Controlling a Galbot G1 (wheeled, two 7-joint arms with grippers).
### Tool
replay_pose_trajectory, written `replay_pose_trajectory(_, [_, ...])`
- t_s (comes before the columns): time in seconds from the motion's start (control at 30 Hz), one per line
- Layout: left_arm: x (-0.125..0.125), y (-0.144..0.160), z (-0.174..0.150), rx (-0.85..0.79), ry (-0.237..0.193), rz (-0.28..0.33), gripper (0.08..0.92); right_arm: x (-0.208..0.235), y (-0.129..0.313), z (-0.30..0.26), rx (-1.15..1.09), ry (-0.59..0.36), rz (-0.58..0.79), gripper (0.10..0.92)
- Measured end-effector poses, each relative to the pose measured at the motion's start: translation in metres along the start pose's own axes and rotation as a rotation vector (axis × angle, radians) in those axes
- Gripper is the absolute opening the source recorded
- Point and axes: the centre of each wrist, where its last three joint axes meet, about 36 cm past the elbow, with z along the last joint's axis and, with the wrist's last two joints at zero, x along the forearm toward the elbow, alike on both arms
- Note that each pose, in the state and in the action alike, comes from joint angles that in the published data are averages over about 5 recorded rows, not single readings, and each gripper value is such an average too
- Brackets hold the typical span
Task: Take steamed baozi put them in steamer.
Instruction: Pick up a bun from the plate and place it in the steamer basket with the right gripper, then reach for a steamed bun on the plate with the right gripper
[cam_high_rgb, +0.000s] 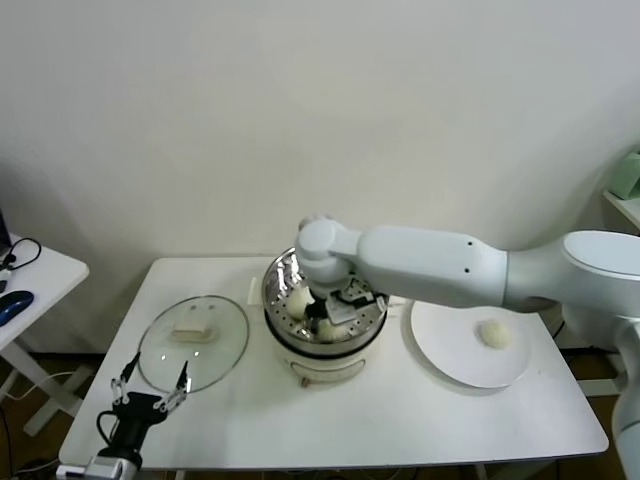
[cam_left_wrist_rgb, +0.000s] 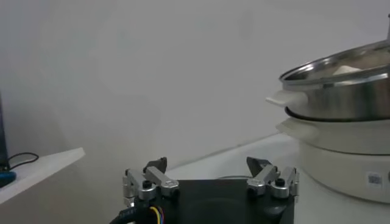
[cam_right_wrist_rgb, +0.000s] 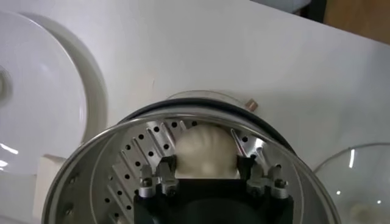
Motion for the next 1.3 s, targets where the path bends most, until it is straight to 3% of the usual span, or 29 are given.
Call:
replay_pose_trajectory(0.17, [-0.001, -0.001, 0.001, 0.001, 0.002, 0.001, 0.823, -0.003, 0.003, 0.0, 0.0, -0.005, 0.003, 0.685])
replay_pose_trajectory(0.33, [-0.002, -0.001, 0.002, 0.001, 0.003, 0.001, 0.823, -0.004, 0.006, 0.002, 0.002, -0.007, 0.008, 0.805])
replay_pose_trajectory(0.4, [-0.002, -0.001, 0.002, 0.001, 0.003, 0.0, 0.823, -0.004, 0.007, 0.002, 0.002, -0.007, 0.01, 0.817])
replay_pose_trajectory(0.9, [-0.005, 0.0, 0.003, 0.001, 0.001, 0.0, 0.823, 0.031, 0.029, 0.015, -0.055, 0.03, 0.06, 0.823])
replay_pose_trajectory(1.1, [-0.008, 0.003, 0.004, 0.0, -0.006, -0.018, 0.823, 0.058, 0.069, 0.028, -0.211, 0.037, 0.109, 0.823])
replay_pose_trajectory(1.3, [-0.012, 0.006, 0.001, 0.0, -0.043, -0.038, 0.823, 0.087, 0.142, 0.044, -0.567, 0.012, 0.208, 0.823])
